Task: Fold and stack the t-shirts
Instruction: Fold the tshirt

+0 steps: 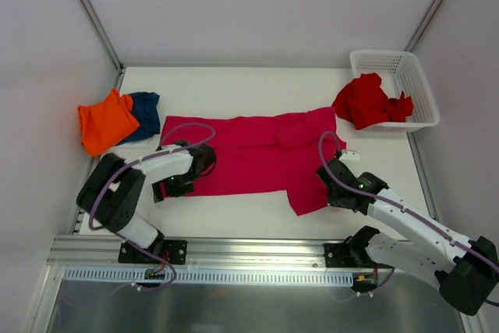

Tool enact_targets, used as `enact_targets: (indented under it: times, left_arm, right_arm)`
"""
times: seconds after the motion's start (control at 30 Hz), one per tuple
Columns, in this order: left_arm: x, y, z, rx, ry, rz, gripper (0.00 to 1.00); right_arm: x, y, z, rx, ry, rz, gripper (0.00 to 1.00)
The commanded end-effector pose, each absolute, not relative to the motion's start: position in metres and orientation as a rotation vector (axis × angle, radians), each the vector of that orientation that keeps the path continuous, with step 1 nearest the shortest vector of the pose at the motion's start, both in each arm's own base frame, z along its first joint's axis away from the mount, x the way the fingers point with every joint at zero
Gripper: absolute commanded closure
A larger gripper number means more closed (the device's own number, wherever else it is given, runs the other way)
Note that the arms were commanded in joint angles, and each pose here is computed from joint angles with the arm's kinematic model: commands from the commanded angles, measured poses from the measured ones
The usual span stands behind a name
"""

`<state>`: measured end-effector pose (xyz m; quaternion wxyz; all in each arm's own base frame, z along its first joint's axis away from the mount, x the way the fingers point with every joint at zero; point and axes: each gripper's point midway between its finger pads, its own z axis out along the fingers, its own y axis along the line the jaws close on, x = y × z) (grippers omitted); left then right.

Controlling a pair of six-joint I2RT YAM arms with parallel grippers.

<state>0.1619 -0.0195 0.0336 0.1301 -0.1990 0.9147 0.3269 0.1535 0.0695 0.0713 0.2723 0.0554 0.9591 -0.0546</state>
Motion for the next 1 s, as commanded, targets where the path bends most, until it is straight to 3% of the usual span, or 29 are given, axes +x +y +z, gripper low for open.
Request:
enact_targets:
  times: [0.0, 0.23, 0.57, 0.63, 0.67, 0.7, 0.97]
  left_arm:
    - [0.175, -0.035, 0.021, -0.611, 2.702, 0.595, 0.27]
    - [0.184, -0.043, 0.017, -0.606, 2.74, 0.386, 0.3]
    - [0.195, -0.036, 0.009, -0.659, 2.748, 0.352, 0.32]
    - [0.192, -0.034, 0.006, -0.689, 2.762, 0.354, 0.55]
    - [0.19, -0.033, 0.004, -0.699, 2.773, 0.357, 0.74]
    - [0.188, -0.034, 0.002, -0.709, 2.787, 0.351, 0.99]
    - [0.183, -0.031, 0.002, -0.721, 2.808, 0.373, 1.0]
  right_arm:
    - [0.152, 0.067, 0.08, 0.103, 2.569, -0.15, 1.0]
    - [0.151, 0.068, 0.083, 0.097, 2.55, -0.101, 1.0]
    - [0.15, 0.068, 0.084, 0.105, 2.536, -0.077, 1.0]
    - [0.151, 0.068, 0.084, 0.108, 2.537, -0.08, 1.0]
    - [0.15, 0.067, 0.084, 0.104, 2.538, -0.084, 0.99]
    - [0.151, 0.067, 0.084, 0.105, 2.539, -0.086, 0.99]
    - [0.15, 0.067, 0.085, 0.112, 2.541, -0.087, 1.0]
